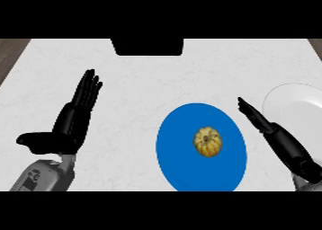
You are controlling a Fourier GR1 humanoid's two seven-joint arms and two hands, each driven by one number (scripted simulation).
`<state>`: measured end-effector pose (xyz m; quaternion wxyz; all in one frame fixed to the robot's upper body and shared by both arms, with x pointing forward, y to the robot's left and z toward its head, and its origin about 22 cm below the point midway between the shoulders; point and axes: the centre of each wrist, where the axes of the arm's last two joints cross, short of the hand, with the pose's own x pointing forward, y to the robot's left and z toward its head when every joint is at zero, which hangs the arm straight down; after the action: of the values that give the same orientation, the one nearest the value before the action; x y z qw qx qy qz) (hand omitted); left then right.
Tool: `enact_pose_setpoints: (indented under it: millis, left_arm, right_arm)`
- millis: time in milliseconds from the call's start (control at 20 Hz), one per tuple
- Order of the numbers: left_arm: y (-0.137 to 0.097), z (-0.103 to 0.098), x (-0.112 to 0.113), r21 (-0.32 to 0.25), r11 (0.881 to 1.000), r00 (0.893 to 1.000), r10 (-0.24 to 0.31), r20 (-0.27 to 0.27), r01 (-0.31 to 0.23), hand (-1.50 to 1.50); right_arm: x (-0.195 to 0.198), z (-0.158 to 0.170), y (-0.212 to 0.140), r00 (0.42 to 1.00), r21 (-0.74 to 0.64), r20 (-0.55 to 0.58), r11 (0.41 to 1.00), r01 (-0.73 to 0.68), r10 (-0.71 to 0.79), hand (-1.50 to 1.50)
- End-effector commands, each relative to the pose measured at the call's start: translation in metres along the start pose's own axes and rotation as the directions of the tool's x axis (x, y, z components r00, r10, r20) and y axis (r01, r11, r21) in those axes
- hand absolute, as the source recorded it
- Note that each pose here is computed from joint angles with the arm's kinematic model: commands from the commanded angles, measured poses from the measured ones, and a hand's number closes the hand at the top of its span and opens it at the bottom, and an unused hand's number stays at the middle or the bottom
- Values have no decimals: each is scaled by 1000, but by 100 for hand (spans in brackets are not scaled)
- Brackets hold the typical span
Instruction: Pick the squash from the plate and place it in the plate
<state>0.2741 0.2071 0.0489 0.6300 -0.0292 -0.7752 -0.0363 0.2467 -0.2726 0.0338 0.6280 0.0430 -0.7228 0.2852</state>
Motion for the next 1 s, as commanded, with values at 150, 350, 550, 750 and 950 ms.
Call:
enact_pose_setpoints:
  millis: [150,350,550,750,950]
  left_arm:
    - [77,30,-18,83,943,939,-309,-149,323,0]
    - [105,49,-32,95,892,874,-403,-271,441,0]
    - [112,64,-40,90,877,851,-428,-305,473,0]
    - [119,68,-43,105,862,842,-447,-303,496,0]
    - [113,66,-41,85,865,845,-457,-276,495,0]
  right_arm:
    - [33,-30,20,978,-498,97,842,208,-184,-150]
    - [24,-14,-23,990,-786,-65,605,-128,126,-150]
    - [41,-29,14,972,-920,24,385,-70,234,-150]
    - [50,-37,77,959,-968,47,249,-25,280,-150]
    - [37,-39,140,968,-927,-22,357,-114,250,-150]
